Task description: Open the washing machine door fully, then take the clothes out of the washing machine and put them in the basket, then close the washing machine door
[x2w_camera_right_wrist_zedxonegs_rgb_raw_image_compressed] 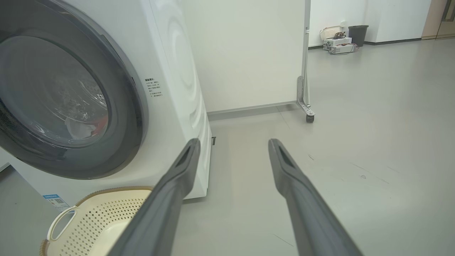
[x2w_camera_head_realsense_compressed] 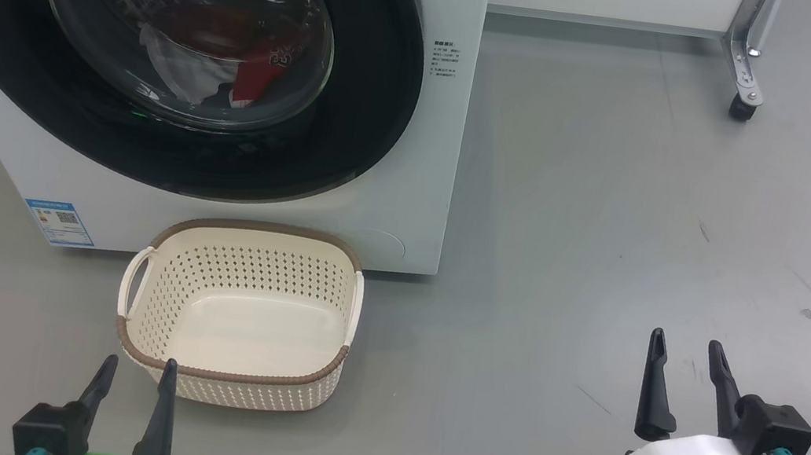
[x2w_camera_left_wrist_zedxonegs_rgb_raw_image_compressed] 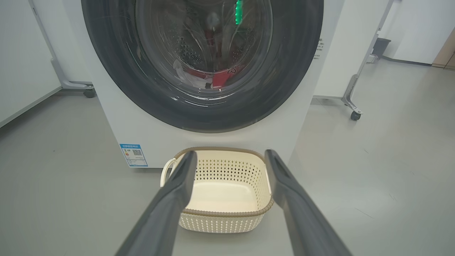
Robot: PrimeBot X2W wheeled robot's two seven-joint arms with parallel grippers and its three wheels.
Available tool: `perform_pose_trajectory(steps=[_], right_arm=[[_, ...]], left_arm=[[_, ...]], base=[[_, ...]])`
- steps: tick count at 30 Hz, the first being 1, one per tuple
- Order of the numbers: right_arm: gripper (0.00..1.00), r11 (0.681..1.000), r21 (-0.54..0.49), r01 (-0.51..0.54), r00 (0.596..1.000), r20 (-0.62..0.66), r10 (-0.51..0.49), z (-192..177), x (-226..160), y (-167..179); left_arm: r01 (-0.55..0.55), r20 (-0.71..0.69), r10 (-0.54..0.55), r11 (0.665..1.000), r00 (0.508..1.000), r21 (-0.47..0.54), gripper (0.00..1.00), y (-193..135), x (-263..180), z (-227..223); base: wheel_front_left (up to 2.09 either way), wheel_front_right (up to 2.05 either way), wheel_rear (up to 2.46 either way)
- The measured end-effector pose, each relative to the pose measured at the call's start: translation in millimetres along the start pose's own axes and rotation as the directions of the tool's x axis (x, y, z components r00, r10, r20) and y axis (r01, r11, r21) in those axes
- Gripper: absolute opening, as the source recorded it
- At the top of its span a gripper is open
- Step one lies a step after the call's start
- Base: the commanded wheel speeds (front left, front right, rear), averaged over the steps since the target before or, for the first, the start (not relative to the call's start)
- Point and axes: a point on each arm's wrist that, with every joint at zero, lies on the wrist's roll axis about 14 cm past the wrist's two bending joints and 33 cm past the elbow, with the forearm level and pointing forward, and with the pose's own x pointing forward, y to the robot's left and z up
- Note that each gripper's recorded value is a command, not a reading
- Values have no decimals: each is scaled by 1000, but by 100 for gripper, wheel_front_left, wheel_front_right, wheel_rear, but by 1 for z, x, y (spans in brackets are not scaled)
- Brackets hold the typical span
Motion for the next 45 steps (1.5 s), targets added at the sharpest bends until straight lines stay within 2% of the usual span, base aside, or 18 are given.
perform_pose_trajectory(steps=[21, 32, 37, 45], right_arm=[[100, 1000, -13, 4, 999, -34, -5, -10, 0, 0], [100, 999, -30, -11, 999, -51, 10, -15, 1, 4], [100, 999, -49, -14, 998, -54, 11, -16, 1, 5], [100, 998, -53, -20, 997, -72, 16, -22, 1, 6]], left_arm=[[-18, -23, 18, 1000, 1000, 5, 100, 3, -2, -7], [-9, -24, 10, 998, 1000, 69, 100, 1, -1, -7], [4, -13, -3, 991, 1000, 137, 100, 0, 2, -2], [7, -15, -5, 988, 1000, 152, 100, -1, 2, -2]], base=[[0, 0, 0], [0, 0, 0], [0, 0, 0], [0, 0, 0]])
